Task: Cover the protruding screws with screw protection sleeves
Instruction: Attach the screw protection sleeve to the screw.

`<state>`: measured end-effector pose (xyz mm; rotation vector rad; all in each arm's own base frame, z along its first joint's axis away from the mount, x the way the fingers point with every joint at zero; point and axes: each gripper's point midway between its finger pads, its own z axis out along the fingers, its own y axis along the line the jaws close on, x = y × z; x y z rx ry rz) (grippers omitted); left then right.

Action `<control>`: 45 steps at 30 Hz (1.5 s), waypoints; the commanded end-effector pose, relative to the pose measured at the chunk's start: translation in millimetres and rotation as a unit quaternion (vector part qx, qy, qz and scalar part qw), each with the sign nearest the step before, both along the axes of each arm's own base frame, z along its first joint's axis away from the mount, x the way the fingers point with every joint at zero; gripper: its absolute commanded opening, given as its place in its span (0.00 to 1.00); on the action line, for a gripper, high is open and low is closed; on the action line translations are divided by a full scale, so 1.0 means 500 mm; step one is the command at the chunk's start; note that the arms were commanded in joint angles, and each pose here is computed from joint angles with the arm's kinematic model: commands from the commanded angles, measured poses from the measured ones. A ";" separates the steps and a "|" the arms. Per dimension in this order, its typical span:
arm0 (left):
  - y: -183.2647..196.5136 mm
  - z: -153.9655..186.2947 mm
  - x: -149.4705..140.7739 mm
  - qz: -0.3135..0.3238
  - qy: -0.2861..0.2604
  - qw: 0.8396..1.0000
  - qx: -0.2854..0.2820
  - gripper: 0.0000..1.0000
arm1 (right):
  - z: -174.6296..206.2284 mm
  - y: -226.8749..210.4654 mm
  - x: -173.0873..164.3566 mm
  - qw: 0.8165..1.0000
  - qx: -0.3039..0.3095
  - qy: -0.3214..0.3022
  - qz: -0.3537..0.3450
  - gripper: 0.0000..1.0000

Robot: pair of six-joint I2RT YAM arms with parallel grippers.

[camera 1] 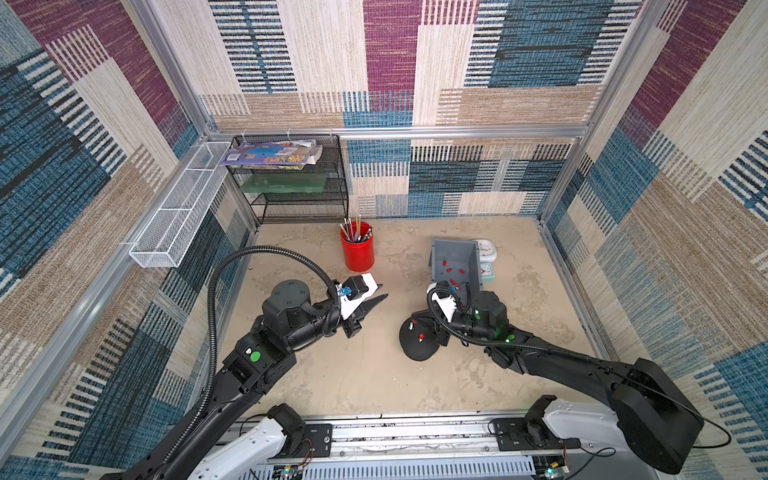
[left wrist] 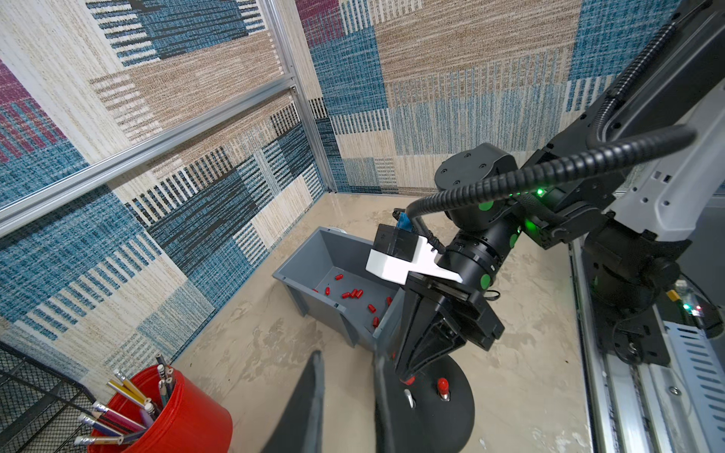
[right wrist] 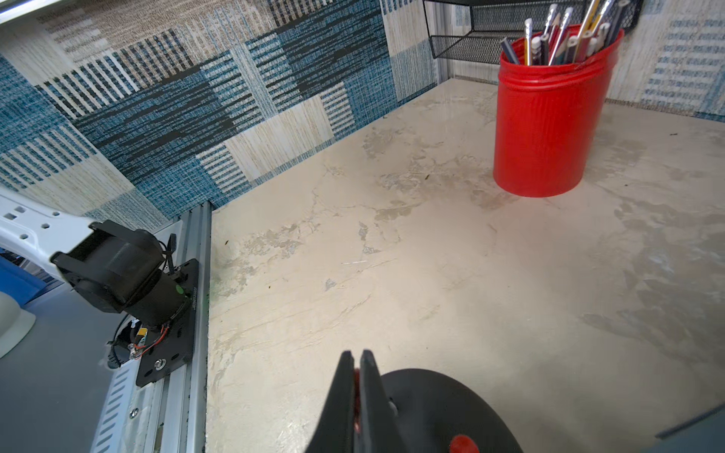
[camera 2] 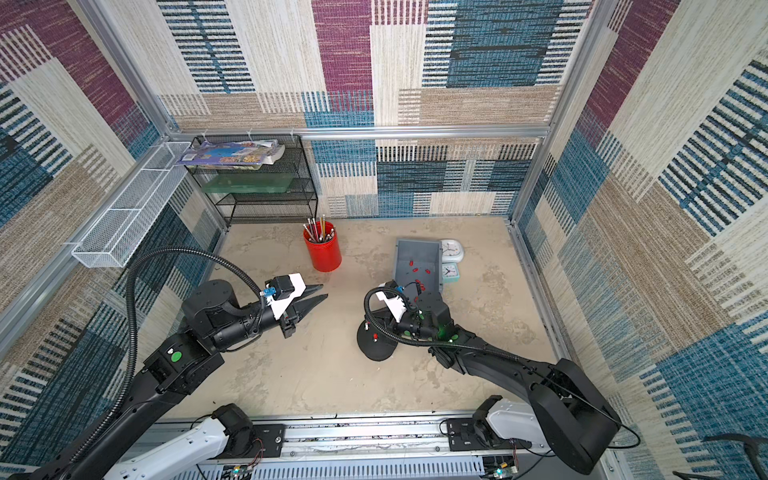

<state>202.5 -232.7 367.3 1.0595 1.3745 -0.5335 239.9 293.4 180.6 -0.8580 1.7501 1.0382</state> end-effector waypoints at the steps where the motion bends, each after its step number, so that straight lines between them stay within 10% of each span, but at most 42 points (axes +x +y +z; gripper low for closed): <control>1: -0.003 0.016 -0.006 -0.010 -0.014 1.000 -0.007 0.23 | 0.025 0.009 0.006 0.999 0.023 -0.019 0.012 0.07; 45: 0.001 0.027 -0.024 -0.023 -0.022 0.999 -0.010 0.22 | -0.031 0.015 -0.007 0.998 0.029 0.033 0.041 0.08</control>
